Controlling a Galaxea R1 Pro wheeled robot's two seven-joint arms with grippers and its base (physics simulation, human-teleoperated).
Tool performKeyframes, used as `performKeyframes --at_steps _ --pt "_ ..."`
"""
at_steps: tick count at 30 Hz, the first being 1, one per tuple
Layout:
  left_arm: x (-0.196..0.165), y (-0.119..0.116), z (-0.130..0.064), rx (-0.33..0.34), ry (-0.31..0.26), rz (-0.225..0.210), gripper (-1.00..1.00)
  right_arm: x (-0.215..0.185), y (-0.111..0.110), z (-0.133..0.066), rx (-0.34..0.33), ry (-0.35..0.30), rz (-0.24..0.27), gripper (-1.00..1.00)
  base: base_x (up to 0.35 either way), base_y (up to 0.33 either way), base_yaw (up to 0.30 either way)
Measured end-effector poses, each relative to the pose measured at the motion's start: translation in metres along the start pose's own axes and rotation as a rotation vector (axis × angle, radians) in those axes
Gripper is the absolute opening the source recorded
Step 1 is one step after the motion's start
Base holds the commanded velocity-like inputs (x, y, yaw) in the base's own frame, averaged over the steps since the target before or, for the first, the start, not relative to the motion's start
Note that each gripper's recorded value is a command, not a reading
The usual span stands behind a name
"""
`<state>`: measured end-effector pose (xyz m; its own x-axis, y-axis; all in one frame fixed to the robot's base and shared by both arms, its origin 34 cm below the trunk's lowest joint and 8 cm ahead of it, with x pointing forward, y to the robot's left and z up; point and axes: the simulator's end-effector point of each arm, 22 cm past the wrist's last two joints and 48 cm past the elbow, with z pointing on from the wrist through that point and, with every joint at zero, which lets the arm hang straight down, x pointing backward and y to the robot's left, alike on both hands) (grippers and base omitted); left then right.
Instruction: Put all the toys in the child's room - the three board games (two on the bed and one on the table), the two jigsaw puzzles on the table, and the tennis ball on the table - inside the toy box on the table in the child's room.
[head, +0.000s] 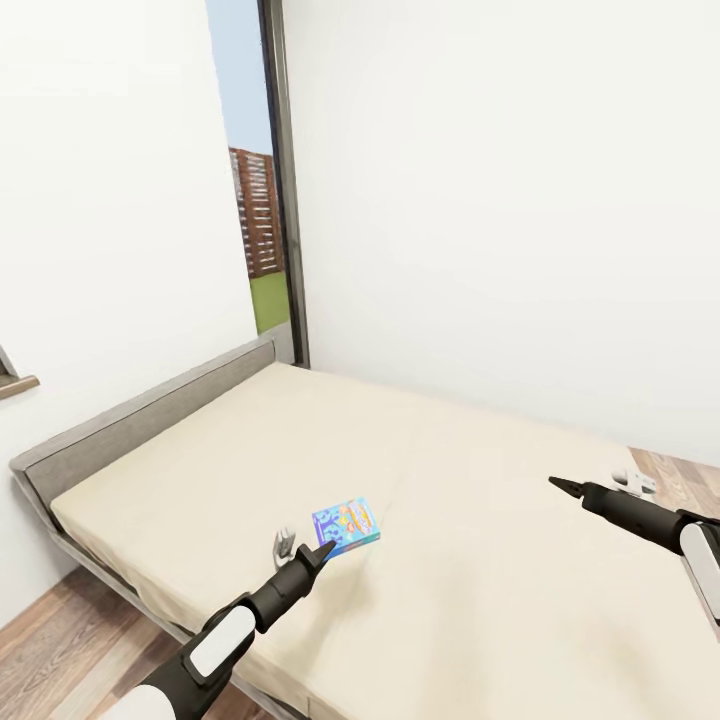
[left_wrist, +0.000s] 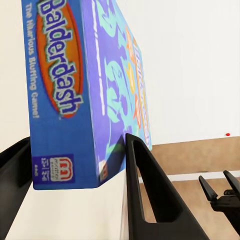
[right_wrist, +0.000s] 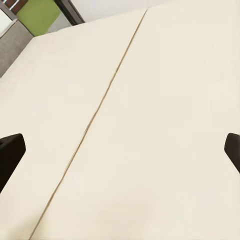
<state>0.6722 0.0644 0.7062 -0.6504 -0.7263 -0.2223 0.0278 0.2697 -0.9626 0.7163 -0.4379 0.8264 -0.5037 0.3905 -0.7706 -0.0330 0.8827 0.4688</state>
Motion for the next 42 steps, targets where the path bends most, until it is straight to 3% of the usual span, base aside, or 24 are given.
performKeyframes --at_steps 17,42 --pt "0.0004 0.0002 -0.0001 0.001 -0.001 0.002 -1.0 -0.0003 0.0003 -0.0001 -0.001 -0.001 -0.001 1.0 0.039 0.0 -0.024" --pt "0.0011 0.0001 0.0 0.001 0.002 0.001 -1.0 -0.0003 0.0002 -0.0002 0.0 -0.001 -0.001 1.0 0.003 0.0 -0.254"
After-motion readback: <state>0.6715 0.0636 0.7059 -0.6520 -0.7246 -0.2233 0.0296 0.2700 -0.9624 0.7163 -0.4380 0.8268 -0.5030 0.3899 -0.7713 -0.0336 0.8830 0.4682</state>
